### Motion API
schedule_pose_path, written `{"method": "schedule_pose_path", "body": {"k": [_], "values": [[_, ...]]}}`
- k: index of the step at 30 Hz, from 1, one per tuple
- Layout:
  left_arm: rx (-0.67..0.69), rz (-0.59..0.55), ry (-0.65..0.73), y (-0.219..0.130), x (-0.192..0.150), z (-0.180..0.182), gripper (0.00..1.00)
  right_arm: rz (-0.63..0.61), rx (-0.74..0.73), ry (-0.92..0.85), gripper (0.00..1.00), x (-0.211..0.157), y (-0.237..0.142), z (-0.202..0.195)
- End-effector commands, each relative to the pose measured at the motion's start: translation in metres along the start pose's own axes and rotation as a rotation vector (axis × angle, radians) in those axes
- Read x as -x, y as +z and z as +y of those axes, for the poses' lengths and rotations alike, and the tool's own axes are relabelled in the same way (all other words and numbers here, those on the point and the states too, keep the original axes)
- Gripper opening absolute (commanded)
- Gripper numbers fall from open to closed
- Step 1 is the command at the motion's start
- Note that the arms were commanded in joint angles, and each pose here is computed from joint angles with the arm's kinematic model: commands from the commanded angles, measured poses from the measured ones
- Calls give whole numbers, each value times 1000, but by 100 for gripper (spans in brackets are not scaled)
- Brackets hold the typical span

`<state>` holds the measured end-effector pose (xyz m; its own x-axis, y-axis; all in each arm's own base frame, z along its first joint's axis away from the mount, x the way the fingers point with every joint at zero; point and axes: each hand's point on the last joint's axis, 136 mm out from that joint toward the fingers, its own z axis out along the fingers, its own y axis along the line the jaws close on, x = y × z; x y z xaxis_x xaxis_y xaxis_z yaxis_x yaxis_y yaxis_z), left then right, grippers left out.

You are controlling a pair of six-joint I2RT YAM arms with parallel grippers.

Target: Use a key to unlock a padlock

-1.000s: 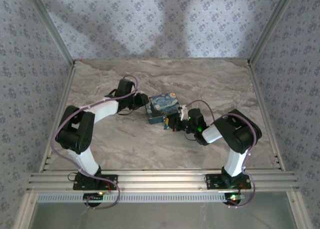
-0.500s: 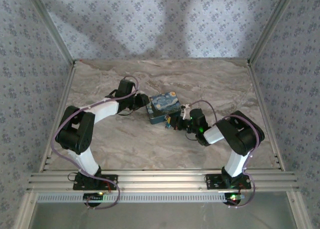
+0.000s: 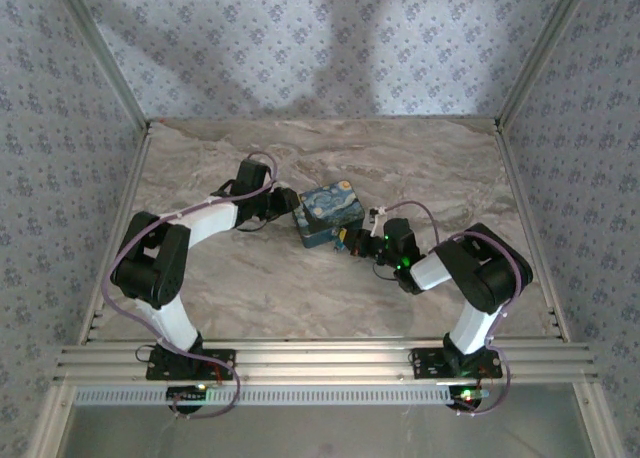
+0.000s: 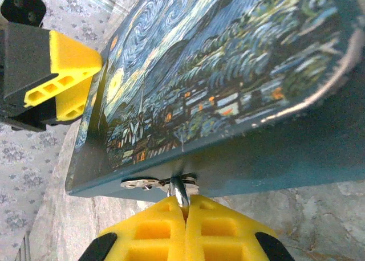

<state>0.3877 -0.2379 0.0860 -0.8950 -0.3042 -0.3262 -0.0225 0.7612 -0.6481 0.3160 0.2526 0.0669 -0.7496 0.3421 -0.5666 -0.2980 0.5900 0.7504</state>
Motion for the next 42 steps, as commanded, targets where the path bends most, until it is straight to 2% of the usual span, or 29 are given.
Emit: {"method": "schedule_pose_path", "body": {"k": [1, 14, 25, 35, 42], "values": [[102, 91, -38, 5, -32, 30, 35, -92, 42, 0, 1, 23, -5, 14], [85, 62, -27, -1, -23, 21, 40, -70, 8, -25, 1, 19, -10, 9], [42, -26, 16, -26, 8, -6, 48, -40, -58, -93, 1, 15, -27, 7], [-23, -150, 92, -78, 23, -40, 50, 52, -118, -239, 1, 18, -59, 34], [-59, -287, 162, -129, 24, -53, 52, 199, -118, -312, 2, 0, -90, 55]]}}
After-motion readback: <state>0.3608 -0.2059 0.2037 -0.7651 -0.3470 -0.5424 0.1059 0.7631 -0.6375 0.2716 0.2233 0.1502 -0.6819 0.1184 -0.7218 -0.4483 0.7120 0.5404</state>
